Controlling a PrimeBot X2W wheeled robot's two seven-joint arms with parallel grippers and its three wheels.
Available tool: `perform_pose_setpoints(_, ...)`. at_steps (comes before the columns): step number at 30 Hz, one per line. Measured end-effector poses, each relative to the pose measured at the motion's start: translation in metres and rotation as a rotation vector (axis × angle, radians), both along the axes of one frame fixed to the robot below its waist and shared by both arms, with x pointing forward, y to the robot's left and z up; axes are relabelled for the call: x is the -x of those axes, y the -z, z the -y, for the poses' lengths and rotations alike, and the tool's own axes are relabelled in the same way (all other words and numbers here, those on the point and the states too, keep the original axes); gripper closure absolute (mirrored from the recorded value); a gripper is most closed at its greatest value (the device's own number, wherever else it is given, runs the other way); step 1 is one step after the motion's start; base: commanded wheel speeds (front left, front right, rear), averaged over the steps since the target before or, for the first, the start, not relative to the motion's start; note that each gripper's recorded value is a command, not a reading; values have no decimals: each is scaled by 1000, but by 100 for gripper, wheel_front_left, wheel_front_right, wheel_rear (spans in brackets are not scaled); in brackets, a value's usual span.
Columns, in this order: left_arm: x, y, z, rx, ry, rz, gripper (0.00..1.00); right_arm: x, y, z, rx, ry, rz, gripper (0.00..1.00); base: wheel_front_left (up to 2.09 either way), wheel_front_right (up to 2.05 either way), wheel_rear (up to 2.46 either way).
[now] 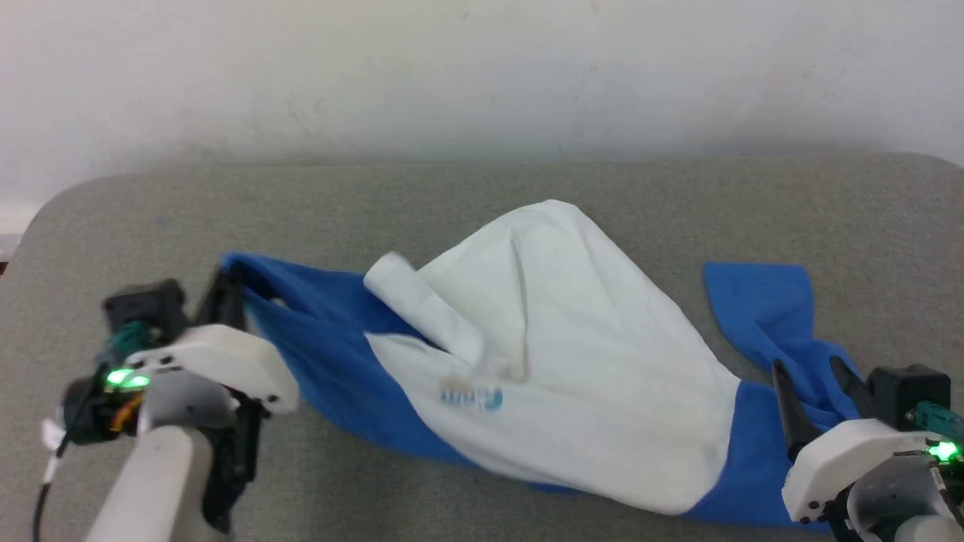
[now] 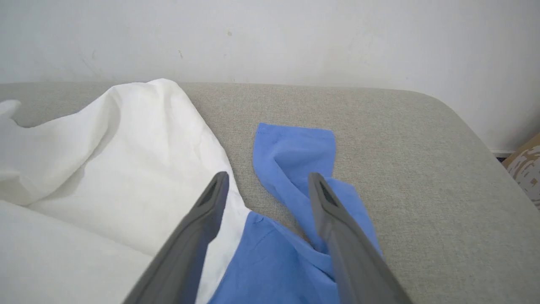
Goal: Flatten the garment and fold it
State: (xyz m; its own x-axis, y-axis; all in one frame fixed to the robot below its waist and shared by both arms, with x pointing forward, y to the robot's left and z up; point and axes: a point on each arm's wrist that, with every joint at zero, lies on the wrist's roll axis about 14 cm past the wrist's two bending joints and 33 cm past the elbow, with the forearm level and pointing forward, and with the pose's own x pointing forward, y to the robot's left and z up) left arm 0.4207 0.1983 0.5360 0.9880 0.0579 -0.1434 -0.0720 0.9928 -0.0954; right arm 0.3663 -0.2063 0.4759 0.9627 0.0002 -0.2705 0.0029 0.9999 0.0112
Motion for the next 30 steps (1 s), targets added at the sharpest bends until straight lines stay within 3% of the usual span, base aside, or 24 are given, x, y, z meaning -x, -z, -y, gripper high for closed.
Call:
perform_pose_setpoints(4,4,-43,-38,-83,-148,211,100,-4,-2,-12,-4,-35,5,0,0,0,0)
perform_pose_setpoints(8,2,-23,-22,-141,-89,160,100,-5,4,-13,-6,-37,-12,0,0,0,0)
perform_pose_setpoints(15,35,125,46,-143,187,-386,100,-1,21,-14,-13,-38,-70,0,0,0,0)
perform_pose_setpoints(20,44,151,63,-128,253,-494,100,2,26,-8,-15,-20,-85,0,0,0,0)
perform_pose_setpoints(21,44,150,63,-128,252,-494,42,2,26,-8,-15,-19,-84,0,0,0,0)
perform_pose_setpoints(22,43,149,62,-129,249,-484,0,2,25,-8,-14,-20,-82,0,0,0,0)
perform_pose_setpoints(26,40,136,61,-97,228,-402,0,-1,21,-13,-18,-36,-68,0,0,0,0)
perform_pose_setpoints(30,28,97,58,-49,195,-221,0,-5,13,-18,-15,-67,-49,0,0,0,0)
